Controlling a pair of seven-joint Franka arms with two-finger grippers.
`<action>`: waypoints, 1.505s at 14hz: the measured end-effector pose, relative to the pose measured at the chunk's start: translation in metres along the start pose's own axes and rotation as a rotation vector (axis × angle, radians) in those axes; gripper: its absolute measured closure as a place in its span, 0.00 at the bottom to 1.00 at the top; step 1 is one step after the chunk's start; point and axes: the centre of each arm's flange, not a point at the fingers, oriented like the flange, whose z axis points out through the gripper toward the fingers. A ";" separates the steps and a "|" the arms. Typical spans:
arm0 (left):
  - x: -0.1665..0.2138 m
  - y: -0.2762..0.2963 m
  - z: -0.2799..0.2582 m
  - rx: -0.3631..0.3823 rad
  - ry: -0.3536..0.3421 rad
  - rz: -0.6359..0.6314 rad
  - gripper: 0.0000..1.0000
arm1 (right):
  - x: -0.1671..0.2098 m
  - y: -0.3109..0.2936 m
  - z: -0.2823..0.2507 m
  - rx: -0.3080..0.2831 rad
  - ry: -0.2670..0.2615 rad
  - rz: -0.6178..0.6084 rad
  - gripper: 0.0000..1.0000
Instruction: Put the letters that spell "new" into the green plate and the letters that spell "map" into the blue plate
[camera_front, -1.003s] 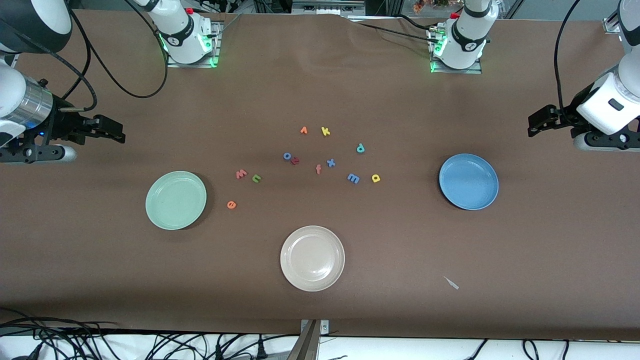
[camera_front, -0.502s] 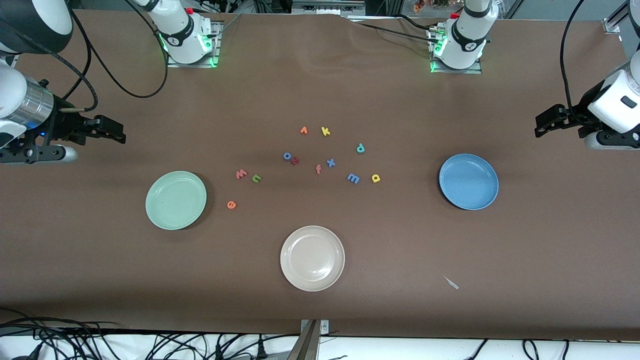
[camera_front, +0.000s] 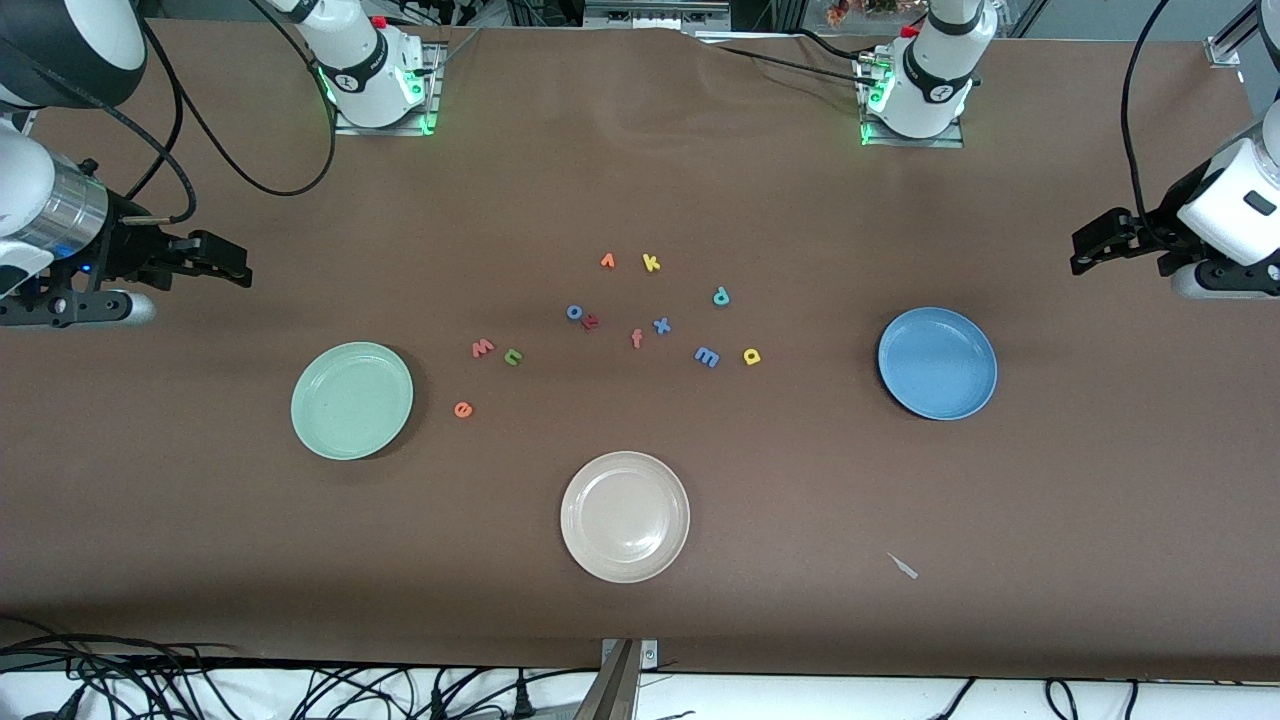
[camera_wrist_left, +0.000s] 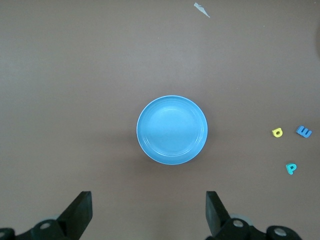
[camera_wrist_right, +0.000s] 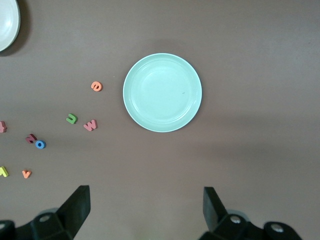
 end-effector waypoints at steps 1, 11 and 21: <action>0.000 0.000 -0.002 0.000 0.004 0.000 0.00 | 0.000 0.000 0.000 0.000 0.000 0.000 0.00; 0.001 -0.002 -0.005 0.000 0.010 -0.003 0.00 | 0.001 0.000 0.002 0.000 0.002 0.000 0.00; 0.001 -0.002 -0.005 0.000 0.010 -0.004 0.00 | 0.000 -0.001 0.006 0.000 0.007 -0.001 0.00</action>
